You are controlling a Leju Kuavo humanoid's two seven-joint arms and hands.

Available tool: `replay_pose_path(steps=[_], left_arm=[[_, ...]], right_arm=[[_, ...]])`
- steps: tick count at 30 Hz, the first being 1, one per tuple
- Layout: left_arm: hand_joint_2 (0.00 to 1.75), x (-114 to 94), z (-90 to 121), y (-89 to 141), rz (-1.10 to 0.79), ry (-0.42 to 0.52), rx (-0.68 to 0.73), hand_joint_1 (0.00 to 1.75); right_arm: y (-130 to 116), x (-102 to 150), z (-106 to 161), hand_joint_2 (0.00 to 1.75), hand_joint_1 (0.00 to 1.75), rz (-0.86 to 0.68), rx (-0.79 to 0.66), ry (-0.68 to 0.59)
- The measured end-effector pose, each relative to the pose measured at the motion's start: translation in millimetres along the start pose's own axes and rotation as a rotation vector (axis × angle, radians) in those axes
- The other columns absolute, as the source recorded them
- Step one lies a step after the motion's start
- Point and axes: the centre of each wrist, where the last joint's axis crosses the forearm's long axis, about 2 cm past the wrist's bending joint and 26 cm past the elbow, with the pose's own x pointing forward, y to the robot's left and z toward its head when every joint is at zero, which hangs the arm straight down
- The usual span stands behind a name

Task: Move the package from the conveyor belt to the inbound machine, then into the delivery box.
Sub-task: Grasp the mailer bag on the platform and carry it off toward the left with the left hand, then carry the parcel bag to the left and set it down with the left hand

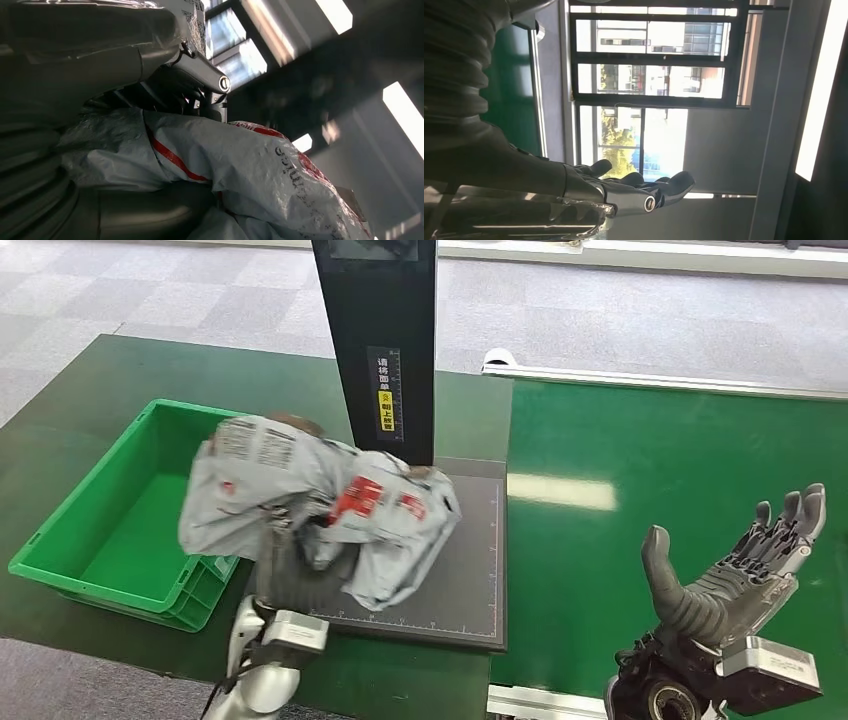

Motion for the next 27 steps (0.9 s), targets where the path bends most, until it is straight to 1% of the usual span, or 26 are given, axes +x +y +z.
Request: replay_pose_path(steps=[3, 5, 7, 9, 11, 14, 16, 17, 20, 23, 27], left_arm=[[1.75, -7, -12, 49, -0.138, -0.051, 0.190, 1.75], [1.75, -13, -15, 75, -0.225, -0.064, 0.260, 1.75], [1.75, -21, -18, 96, -0.298, -0.059, 0.298, 1.75], [1.75, -30, -23, 114, -0.384, -0.032, 0.309, 1.75], [1.75, -43, -31, 131, -0.520, 0.020, 0.293, 1.75], [1.75, -75, -44, 154, -0.818, 0.130, 0.218, 1.75], [1.75, -99, -52, 166, -0.994, 0.196, 0.142, 1.75], [1.75, -110, -55, 170, -1.049, 0.228, 0.105, 1.75], [1.75, -135, -59, 179, -1.113, 0.307, 0.036, 1.75], [1.75, -148, -59, 183, -1.122, 0.353, 0.002, 1.75], [1.75, -157, -56, 185, -1.124, 0.394, -0.030, 1.75]], right_arm=[[-4, -1, 13, 1.75, 0.00, 0.002, -0.003, 0.026], [-4, 0, 18, 1.75, 0.00, -0.002, 0.001, 0.035], [-2, 1, 21, 1.75, 0.00, -0.006, 0.004, 0.039], [-1, 1, 22, 1.75, 0.00, -0.012, 0.007, 0.044], [0, 2, 22, 1.75, 0.00, -0.018, 0.010, 0.051], [2, 2, 22, 1.75, 0.00, -0.016, 0.016, 0.058], [2, 2, 23, 1.75, 0.00, -0.004, 0.018, 0.055], [2, 2, 23, 1.75, 0.00, 0.000, 0.019, 0.054], [3, 3, 23, 1.75, 0.00, 0.003, 0.024, 0.054], [3, 3, 23, 1.75, 0.00, 0.004, 0.026, 0.055], [3, 3, 23, 1.75, 0.00, 0.004, 0.030, 0.057]])
